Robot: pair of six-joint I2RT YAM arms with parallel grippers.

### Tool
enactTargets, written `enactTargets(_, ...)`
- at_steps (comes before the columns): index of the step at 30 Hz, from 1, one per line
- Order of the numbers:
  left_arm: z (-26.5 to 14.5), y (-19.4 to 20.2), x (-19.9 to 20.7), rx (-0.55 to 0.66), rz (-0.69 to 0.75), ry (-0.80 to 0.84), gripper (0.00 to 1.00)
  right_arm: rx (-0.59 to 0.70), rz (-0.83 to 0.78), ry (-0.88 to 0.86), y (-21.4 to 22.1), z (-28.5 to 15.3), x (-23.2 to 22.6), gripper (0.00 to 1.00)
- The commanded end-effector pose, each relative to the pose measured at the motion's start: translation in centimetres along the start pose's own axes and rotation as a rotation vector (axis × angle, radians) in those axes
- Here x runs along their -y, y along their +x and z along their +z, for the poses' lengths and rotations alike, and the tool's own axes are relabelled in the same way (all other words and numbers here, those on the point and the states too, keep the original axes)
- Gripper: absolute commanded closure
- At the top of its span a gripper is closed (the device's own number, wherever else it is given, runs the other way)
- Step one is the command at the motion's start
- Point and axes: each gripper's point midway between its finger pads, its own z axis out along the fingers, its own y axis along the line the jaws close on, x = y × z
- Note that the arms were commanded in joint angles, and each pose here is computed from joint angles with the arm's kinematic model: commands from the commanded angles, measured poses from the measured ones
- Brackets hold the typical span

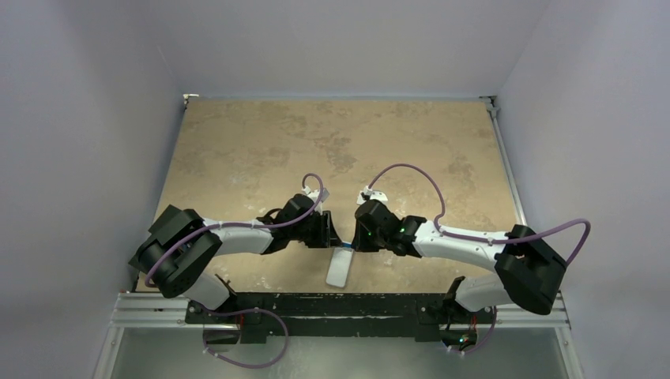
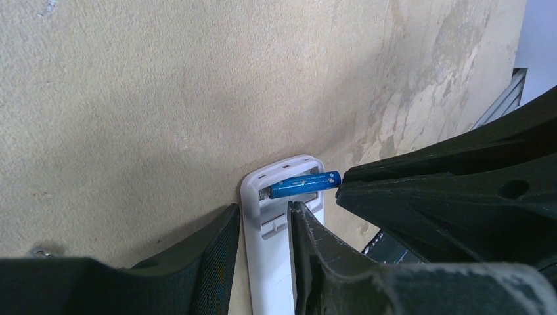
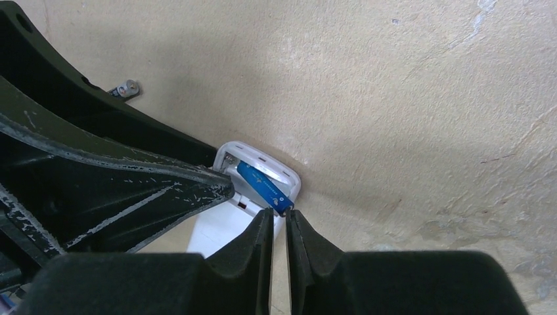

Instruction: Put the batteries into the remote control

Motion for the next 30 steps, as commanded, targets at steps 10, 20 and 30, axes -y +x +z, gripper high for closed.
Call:
enactTargets(10, 0.2, -0.81, 0.8, 0.02, 0.004, 0.043, 0.69, 0.015, 0.013, -0.022, -0.43, 0.42, -0.55, 0.84)
enactTargets(20, 0.3, -0.81, 1.02, 0.016, 0.003, 0.054, 0.71, 0.009, 0.01, -0.033, -0.32, 0.63, -0.76, 0.86)
enactTargets(30, 0.3, -0.79, 1.04, 0.015, 0.002, 0.055, 0.74, -0.002, 0.009, -0.05, -0.12, 1.01, -1.16, 0.87)
